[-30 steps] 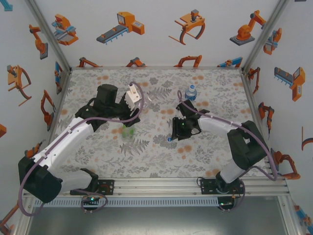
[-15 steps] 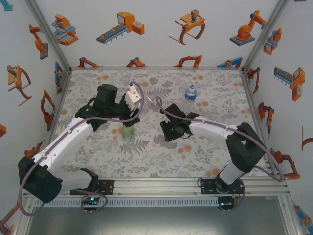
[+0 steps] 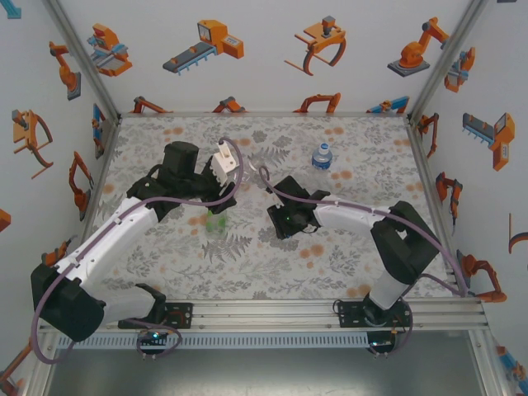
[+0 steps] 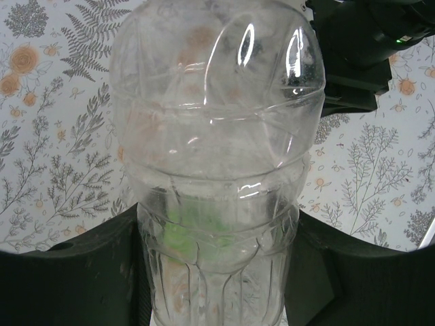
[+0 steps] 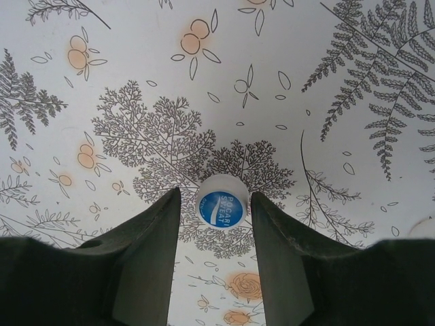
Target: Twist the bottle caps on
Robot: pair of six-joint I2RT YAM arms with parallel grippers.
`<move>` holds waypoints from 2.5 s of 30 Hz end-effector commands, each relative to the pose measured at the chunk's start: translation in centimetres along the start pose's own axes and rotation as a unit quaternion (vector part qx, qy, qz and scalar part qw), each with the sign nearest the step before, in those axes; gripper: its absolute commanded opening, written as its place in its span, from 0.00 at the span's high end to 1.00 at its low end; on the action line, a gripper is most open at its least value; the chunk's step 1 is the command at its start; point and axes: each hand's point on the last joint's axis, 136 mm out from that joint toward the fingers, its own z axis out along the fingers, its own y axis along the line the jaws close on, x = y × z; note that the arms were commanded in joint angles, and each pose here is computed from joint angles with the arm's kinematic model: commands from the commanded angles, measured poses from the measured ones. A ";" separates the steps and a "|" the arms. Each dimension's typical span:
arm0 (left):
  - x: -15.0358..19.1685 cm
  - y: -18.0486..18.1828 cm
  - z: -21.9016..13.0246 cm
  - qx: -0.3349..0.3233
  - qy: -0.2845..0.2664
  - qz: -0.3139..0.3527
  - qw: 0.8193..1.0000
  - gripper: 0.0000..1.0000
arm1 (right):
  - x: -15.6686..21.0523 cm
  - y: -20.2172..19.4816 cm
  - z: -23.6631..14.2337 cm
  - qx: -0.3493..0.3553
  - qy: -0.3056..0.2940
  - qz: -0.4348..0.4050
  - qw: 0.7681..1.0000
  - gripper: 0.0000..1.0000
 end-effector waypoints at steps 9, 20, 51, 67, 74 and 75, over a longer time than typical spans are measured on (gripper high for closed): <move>-1.2 0.1 -0.4 0.004 -0.012 -0.001 1.000 0.76 | 0.3 -0.4 0.3 0.020 0.014 -0.020 1.000 0.60; -1.2 0.2 -0.6 0.000 -0.012 0.000 1.000 0.76 | 0.4 -0.4 0.1 0.030 0.017 -0.030 0.999 0.60; -2.1 -2.5 -1.0 0.065 -0.043 0.024 0.997 0.79 | -4.0 -0.3 -9.6 -0.047 -0.143 -0.003 0.989 0.84; -2.7 -7.7 -2.2 0.195 -0.098 0.089 0.972 0.89 | -6.1 7.0 -27.7 -0.197 -0.373 -0.233 0.876 1.00; -0.5 -10.3 -2.7 0.217 -0.111 0.202 0.949 0.90 | -4.1 9.7 -30.4 -0.255 -0.384 -0.319 0.828 1.00; 0.0 -10.7 -2.8 0.220 -0.111 0.216 0.945 0.90 | -3.7 10.2 -30.8 -0.269 -0.385 -0.333 0.818 1.00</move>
